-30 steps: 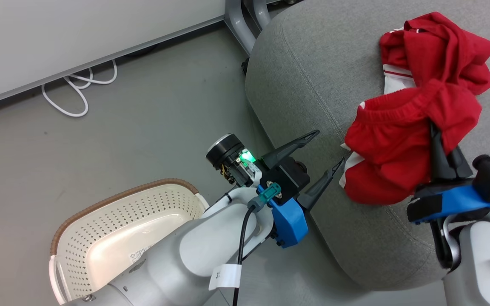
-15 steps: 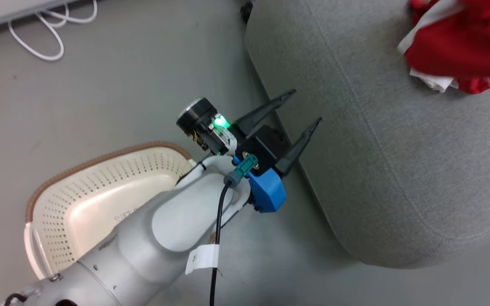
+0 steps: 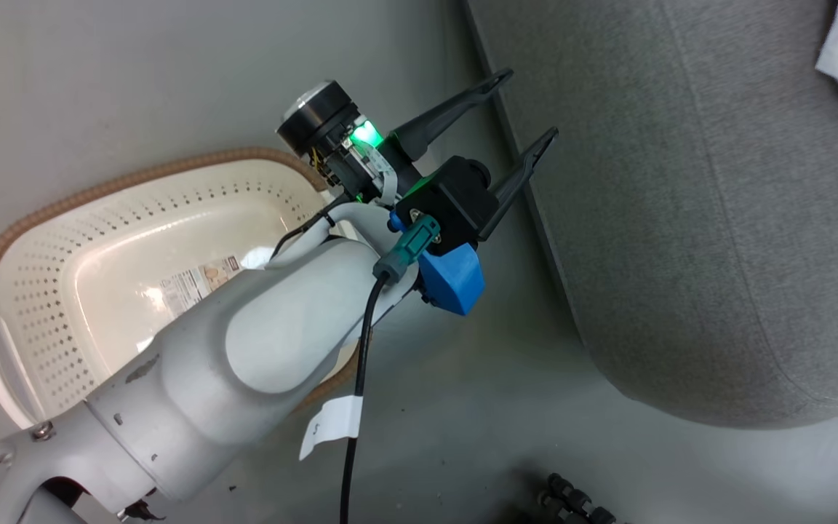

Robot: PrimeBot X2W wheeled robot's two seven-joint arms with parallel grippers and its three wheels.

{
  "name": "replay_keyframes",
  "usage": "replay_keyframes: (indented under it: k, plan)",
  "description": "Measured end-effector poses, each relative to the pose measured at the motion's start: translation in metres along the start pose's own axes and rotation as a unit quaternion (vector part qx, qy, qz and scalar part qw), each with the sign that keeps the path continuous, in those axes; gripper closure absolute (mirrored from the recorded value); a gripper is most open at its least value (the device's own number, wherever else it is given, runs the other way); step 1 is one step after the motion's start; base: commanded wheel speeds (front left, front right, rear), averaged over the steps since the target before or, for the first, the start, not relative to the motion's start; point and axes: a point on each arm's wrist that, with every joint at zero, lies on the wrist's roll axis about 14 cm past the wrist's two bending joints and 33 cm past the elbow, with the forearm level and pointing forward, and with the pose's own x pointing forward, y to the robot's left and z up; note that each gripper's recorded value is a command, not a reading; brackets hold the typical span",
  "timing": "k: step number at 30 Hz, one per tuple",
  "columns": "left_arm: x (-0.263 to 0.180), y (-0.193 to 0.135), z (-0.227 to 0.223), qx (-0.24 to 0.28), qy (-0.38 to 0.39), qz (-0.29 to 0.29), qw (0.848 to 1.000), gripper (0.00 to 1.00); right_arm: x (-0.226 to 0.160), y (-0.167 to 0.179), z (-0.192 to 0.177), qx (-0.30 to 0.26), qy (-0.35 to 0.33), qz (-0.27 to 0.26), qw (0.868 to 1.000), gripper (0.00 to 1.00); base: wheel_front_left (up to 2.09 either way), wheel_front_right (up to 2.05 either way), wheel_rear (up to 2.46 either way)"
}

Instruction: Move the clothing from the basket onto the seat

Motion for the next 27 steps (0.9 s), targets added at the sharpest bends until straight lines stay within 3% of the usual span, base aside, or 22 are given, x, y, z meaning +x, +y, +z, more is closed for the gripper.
replay_keyframes:
  k: [12,23,25,27]
  plan:
    - [-0.006,0.014,-0.044,-0.025,0.019,0.004,0.999,0.00,-0.052,0.047,-0.131,-0.019,0.173,0.020,0.985,1.00,0.00,0.00,0.00]
    - [-0.011,0.018,-0.056,-0.026,0.031,0.007,0.999,0.00,-0.084,0.058,-0.176,-0.016,0.249,0.023,0.968,1.00,0.00,0.00,0.00]
    - [-0.010,0.018,-0.053,-0.025,0.030,0.006,0.999,0.00,-0.082,0.056,-0.172,-0.014,0.244,0.019,0.969,0.00,0.00,0.00,0.00]
    - [-0.010,0.018,-0.049,-0.022,0.028,0.007,0.999,0.00,-0.081,0.053,-0.167,-0.011,0.240,0.015,0.971,0.00,0.00,0.00,0.00]
